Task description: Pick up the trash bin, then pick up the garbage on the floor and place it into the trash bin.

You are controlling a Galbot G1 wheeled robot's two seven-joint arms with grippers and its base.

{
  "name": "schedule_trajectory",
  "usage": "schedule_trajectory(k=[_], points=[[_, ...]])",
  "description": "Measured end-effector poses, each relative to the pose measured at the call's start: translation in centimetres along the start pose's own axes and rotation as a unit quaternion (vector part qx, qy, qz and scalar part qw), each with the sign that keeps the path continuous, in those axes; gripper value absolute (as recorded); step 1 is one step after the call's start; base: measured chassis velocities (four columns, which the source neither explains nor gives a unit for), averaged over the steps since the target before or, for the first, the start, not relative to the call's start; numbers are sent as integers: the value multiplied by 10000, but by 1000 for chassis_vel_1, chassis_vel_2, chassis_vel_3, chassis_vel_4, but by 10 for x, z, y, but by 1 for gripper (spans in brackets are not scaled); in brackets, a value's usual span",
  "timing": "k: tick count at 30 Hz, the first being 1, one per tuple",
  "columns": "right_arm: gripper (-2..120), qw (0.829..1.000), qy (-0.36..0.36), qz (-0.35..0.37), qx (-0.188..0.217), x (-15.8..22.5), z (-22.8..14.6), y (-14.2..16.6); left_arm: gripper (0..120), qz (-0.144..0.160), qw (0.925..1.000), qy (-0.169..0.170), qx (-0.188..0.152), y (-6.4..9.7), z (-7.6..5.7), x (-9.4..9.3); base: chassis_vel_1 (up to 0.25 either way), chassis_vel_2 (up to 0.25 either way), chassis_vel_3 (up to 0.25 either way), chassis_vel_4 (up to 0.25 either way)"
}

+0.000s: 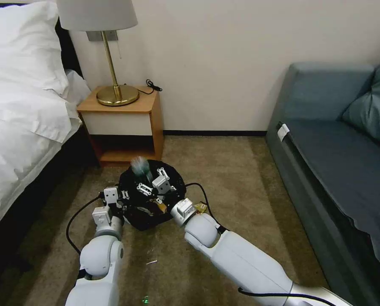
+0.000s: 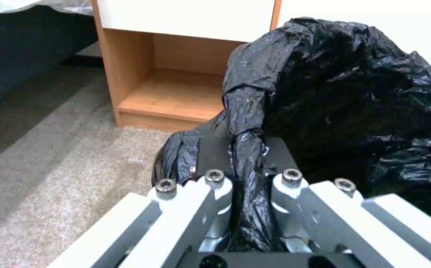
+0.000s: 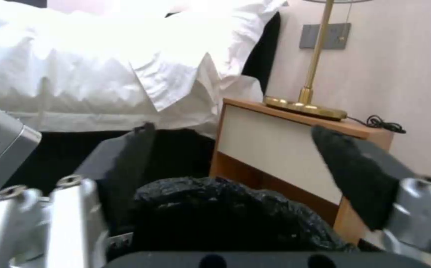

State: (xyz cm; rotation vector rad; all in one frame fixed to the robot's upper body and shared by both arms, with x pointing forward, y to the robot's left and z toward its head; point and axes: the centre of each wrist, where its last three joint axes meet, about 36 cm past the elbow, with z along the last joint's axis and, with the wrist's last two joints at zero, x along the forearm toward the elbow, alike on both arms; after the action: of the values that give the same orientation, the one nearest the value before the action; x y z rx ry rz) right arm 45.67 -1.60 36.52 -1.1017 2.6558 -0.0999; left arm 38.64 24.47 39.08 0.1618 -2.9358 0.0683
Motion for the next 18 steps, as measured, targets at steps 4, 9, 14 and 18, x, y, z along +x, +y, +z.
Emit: schedule_trajectory(k=[4, 9, 14, 18], points=[[99, 10000, -24, -1, 34, -2, -2, -3, 4, -19, 10000, -14, -1, 1, -1, -1, 0, 0, 0, 0], [100, 9985, 106, 506, 169, -16, -21, -28, 4, -79, 10000, -25, 5, 6, -2, -2, 0, 0, 0, 0], [100, 9842, 838, 1508, 411, -30, -42, -68, 4, -179, 9998, -6, 20, 14, 0, -2, 0, 0, 0, 0], [100, 9708, 1275, 1974, 487, -29, -37, -94, 4, -233, 9997, -8, 54, 20, 0, 1, 0, 0, 0, 0]])
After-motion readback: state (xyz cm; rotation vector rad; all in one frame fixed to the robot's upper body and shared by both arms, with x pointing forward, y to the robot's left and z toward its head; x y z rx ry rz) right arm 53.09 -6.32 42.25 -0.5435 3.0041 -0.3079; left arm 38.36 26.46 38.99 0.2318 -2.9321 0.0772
